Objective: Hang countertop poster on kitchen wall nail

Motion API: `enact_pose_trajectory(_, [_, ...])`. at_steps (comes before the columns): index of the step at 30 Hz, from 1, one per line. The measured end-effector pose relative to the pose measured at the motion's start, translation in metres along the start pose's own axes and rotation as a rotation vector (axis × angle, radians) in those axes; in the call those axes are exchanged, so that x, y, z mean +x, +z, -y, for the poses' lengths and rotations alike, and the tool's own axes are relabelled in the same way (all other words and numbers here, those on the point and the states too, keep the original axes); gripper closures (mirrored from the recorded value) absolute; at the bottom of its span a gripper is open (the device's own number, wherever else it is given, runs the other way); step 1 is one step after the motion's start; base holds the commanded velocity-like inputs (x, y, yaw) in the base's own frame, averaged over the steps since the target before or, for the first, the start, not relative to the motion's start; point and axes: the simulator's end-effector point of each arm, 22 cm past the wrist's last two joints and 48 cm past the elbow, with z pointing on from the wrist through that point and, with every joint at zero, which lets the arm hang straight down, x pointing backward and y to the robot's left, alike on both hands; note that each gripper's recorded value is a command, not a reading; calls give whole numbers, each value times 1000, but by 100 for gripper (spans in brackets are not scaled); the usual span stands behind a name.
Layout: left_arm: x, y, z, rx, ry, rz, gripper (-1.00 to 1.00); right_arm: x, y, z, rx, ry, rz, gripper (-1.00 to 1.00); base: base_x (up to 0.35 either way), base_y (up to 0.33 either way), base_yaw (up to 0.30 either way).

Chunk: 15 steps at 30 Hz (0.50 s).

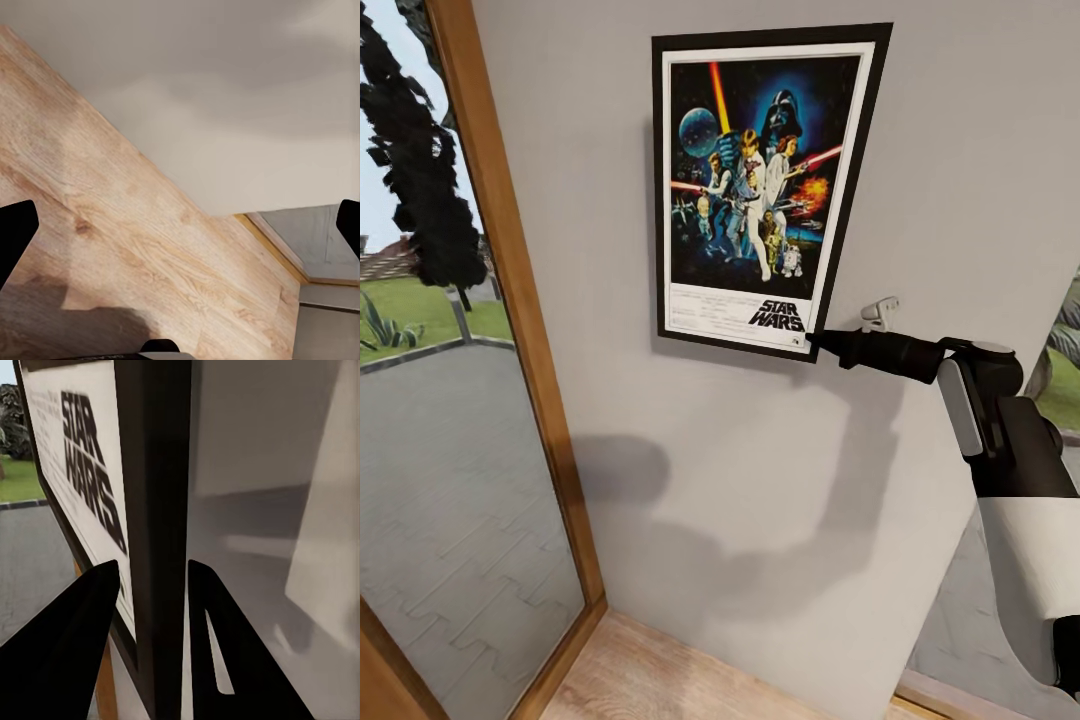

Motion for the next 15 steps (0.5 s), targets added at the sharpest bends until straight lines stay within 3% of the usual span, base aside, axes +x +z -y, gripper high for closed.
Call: enact_pose_trajectory(15, [0, 0, 0, 0, 0, 0, -100, 0, 0, 0, 0, 0, 1, 100, 68, 0, 0])
